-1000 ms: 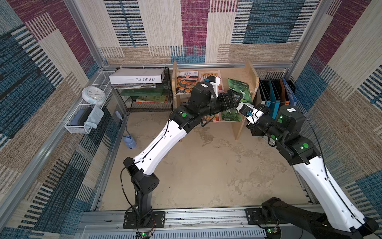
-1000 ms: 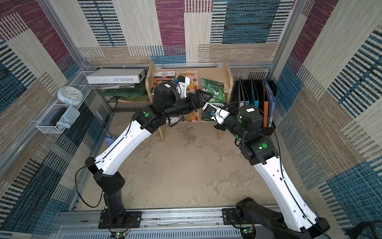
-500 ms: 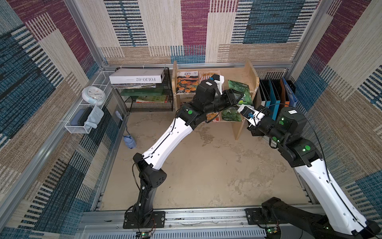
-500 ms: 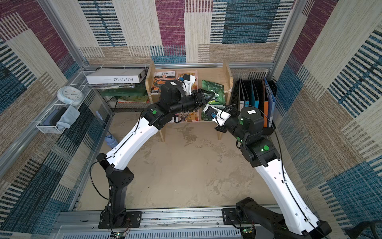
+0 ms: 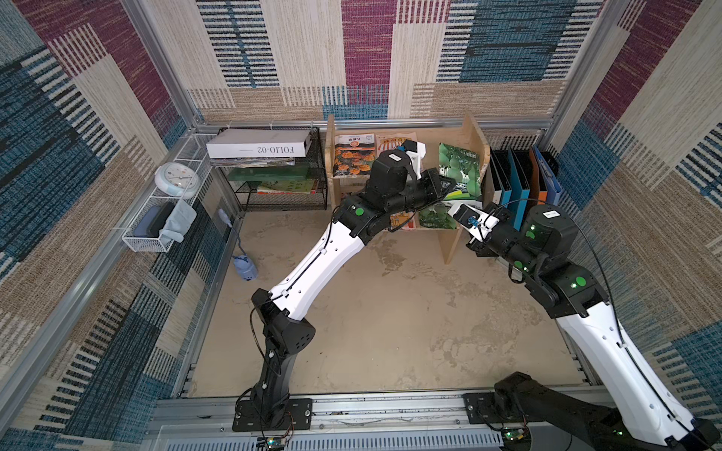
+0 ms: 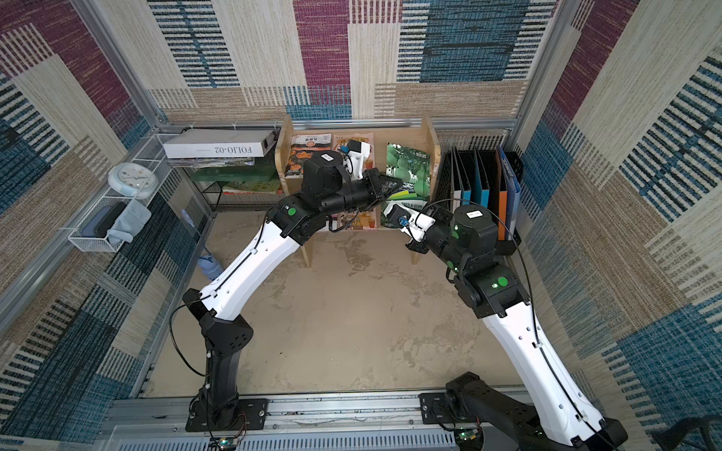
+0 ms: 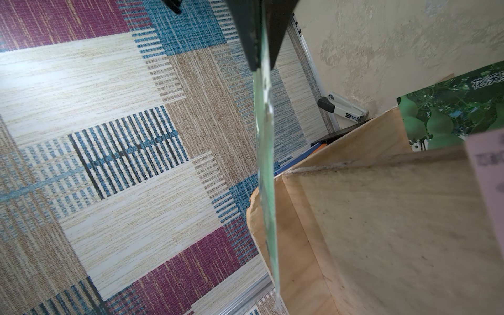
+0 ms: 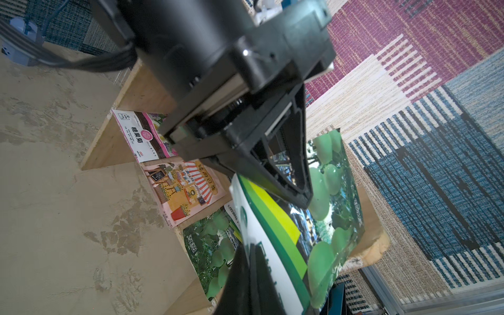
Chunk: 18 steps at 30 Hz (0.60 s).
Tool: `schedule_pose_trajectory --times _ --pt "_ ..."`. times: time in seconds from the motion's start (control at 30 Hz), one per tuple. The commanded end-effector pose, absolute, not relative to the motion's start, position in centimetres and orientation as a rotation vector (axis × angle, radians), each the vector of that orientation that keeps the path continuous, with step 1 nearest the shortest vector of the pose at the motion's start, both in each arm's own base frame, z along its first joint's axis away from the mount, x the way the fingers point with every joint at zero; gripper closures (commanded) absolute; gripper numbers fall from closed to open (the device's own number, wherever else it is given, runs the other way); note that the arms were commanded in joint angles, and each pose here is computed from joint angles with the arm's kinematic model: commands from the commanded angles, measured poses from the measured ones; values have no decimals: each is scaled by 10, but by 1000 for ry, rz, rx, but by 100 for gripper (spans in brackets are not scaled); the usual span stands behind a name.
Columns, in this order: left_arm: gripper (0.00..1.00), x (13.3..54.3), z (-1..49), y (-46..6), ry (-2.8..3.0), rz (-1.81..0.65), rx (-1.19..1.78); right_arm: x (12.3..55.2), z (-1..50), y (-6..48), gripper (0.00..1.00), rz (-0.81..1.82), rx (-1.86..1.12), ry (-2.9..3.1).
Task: Take the seed bag off the shelf
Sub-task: Pick up the seed packet from the shelf.
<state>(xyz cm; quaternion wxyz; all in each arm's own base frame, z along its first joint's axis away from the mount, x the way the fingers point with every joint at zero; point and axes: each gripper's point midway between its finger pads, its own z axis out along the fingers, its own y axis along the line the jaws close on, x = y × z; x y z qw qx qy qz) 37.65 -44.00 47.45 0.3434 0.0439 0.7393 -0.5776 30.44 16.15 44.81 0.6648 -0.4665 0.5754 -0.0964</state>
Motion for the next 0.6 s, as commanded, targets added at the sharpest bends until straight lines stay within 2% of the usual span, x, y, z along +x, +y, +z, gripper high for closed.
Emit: schedule_pose_trajectory --times 0.0,0.07,0.13,0.4,0.57 --pt "100 372 480 -440 1907 -1522 138 304 459 154 49 -235 -988 1295" --pt "100 370 479 -441 1910 -1524 145 302 459 150 36 -230 -969 1317" --pt "100 369 476 -441 1915 -1517 149 297 459 146 30 -219 -949 1333" --pt "100 367 466 -434 1904 -1441 164 256 469 130 24 -75 -825 1377" --pt "100 342 455 -438 1905 -1355 254 254 479 114 22 -32 -672 1468"
